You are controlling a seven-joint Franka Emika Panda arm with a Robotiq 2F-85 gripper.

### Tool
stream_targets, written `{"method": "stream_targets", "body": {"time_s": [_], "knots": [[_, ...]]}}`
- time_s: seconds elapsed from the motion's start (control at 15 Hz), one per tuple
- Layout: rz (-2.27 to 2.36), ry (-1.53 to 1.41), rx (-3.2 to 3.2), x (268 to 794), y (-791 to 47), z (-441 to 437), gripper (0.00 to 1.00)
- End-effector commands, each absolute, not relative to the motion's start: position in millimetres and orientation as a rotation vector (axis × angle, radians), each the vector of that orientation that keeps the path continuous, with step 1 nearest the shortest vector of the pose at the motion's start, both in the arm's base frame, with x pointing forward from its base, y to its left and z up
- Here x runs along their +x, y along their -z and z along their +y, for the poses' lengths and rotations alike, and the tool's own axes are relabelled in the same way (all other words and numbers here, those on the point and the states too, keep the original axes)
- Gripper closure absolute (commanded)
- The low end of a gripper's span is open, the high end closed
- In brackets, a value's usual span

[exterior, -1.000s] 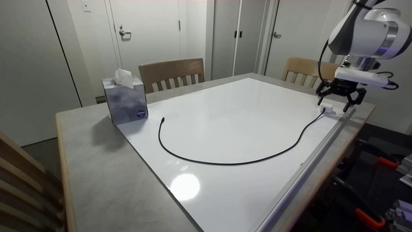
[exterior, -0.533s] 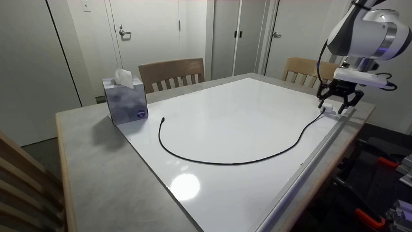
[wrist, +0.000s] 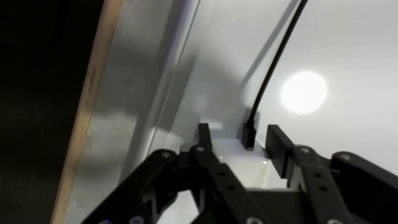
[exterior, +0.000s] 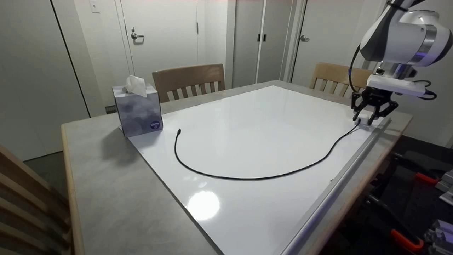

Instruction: Place the charging cable in circle form

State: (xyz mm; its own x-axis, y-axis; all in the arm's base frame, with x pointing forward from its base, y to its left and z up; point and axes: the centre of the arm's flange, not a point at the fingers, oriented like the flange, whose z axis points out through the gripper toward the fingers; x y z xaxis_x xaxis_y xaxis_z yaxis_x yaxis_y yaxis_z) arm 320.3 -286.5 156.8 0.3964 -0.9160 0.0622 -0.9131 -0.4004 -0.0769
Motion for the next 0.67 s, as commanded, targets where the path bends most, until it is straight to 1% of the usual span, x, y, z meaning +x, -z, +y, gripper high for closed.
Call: {"method": "stream_targets", "body": {"time_s": [0.0, 0.47, 0.6], "knots": [[1.717, 0.163, -2.595, 316.7, -148.7, -290.6, 0.78], [1.700, 0.164, -2.614, 319.1, -151.9, -293.1, 0.78], [1.626, 0.171, -2.644, 324.8, -154.8, -294.3, 0.78]]}}
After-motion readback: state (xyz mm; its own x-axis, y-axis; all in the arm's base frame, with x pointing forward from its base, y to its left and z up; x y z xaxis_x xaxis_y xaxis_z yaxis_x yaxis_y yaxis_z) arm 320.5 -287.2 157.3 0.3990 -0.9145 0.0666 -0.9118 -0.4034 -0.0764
